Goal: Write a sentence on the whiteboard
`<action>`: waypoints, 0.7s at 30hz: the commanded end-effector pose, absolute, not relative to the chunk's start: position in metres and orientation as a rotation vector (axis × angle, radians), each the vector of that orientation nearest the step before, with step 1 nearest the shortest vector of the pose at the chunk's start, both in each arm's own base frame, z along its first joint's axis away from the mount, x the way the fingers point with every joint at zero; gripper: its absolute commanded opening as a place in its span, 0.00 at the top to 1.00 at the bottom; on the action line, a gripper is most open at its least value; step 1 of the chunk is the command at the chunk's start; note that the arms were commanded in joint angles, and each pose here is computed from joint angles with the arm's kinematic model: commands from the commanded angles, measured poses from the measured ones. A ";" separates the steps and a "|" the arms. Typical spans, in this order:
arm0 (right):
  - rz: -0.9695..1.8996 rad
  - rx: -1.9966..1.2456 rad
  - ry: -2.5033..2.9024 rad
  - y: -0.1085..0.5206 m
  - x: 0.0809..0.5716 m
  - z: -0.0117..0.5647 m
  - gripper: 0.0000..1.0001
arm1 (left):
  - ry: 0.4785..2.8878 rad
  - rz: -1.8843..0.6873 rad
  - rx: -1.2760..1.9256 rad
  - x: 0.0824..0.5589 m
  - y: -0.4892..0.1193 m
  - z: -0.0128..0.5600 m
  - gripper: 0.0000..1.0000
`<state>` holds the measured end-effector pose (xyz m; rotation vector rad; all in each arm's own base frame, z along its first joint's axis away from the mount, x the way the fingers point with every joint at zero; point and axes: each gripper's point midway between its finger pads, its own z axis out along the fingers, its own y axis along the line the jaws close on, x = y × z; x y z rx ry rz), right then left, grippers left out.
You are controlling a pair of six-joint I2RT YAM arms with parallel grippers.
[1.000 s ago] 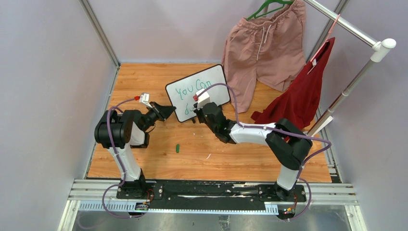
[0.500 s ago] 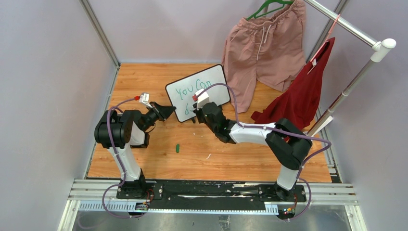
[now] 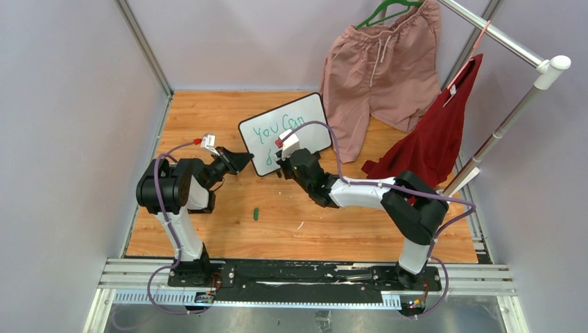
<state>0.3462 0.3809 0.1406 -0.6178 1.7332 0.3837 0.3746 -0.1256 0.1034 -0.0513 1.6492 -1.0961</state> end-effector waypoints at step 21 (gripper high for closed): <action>0.358 -0.627 1.758 0.375 0.334 0.124 1.00 | 1.639 -1.086 -0.029 0.374 -0.127 0.102 1.00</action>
